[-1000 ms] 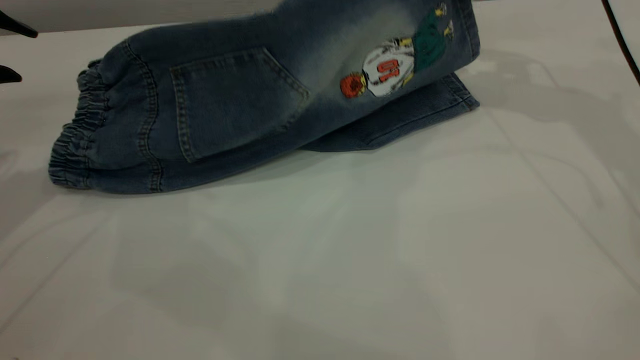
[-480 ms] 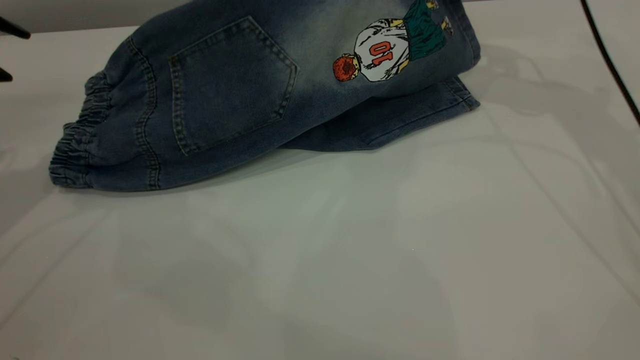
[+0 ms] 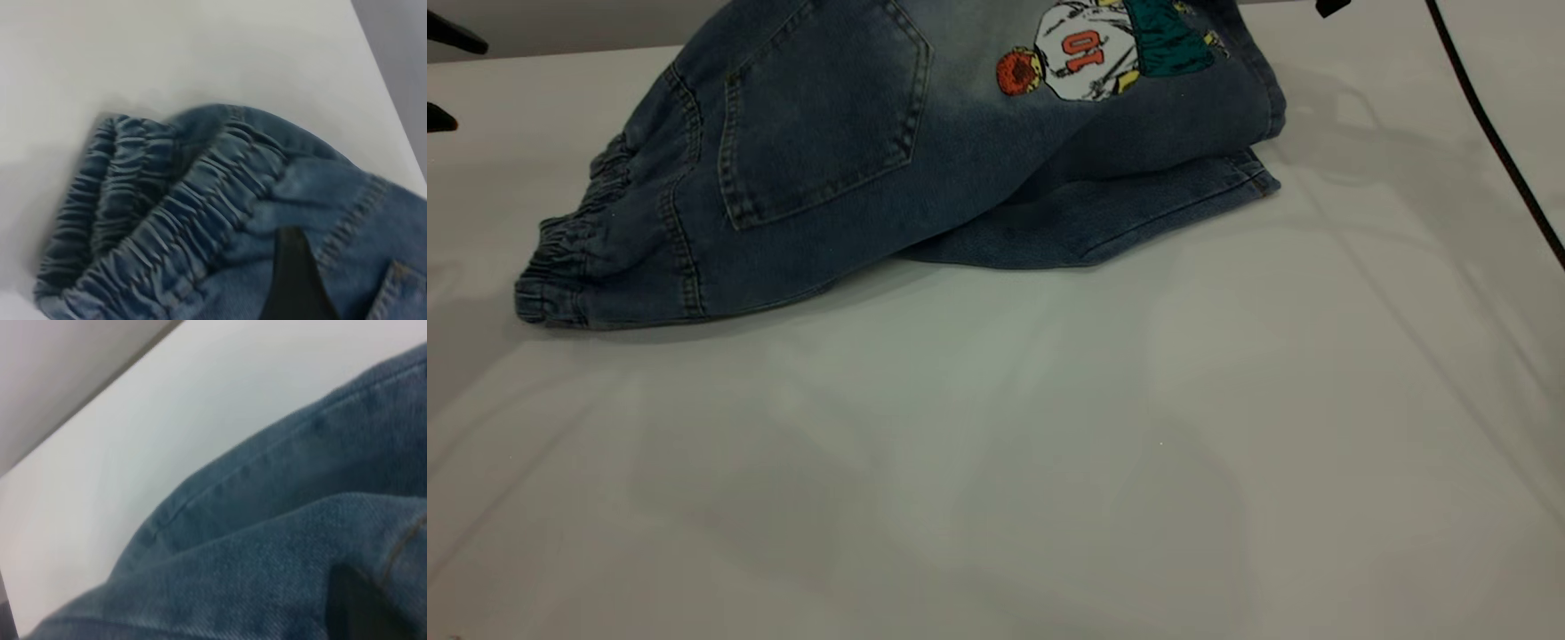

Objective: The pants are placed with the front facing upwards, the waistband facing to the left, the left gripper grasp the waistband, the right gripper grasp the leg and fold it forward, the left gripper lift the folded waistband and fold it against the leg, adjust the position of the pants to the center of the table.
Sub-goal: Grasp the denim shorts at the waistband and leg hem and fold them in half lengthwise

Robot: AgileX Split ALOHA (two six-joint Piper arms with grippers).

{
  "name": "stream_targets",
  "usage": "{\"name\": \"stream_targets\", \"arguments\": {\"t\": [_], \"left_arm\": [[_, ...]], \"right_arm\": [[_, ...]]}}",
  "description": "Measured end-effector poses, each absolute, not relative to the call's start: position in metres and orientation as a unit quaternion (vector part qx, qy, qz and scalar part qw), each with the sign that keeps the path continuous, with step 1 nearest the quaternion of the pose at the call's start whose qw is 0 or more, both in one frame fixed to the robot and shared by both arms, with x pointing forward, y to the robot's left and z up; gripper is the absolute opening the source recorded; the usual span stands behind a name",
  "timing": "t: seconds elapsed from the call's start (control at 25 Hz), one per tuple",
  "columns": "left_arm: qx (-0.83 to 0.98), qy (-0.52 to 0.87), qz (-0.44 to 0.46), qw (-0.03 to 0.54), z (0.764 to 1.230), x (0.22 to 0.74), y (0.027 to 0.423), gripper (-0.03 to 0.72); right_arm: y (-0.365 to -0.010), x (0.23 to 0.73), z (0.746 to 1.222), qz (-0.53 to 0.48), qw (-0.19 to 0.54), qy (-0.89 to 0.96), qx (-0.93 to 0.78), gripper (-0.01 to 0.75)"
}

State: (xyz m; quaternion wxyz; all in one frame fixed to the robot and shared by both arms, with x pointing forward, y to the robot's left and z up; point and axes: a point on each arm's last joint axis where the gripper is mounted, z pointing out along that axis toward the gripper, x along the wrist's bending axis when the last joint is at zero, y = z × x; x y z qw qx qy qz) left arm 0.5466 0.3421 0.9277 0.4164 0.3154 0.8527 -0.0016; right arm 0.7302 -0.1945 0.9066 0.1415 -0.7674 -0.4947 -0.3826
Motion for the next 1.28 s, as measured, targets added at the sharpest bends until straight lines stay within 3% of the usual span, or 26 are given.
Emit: {"name": "stream_targets", "arguments": {"t": [0.72, 1.28], "left_arm": [[0.332, 0.843, -0.004, 0.423, 0.929, 0.547, 0.34, 0.414], [0.343, 0.839, 0.001, 0.423, 0.929, 0.547, 0.34, 0.413]], "right_arm": [[-0.211, 0.722, 0.891, -0.274, 0.08, -0.526, -0.801, 0.026], [-0.202, 0.714, 0.896, -0.283, 0.124, -0.601, -0.738, 0.048]]}}
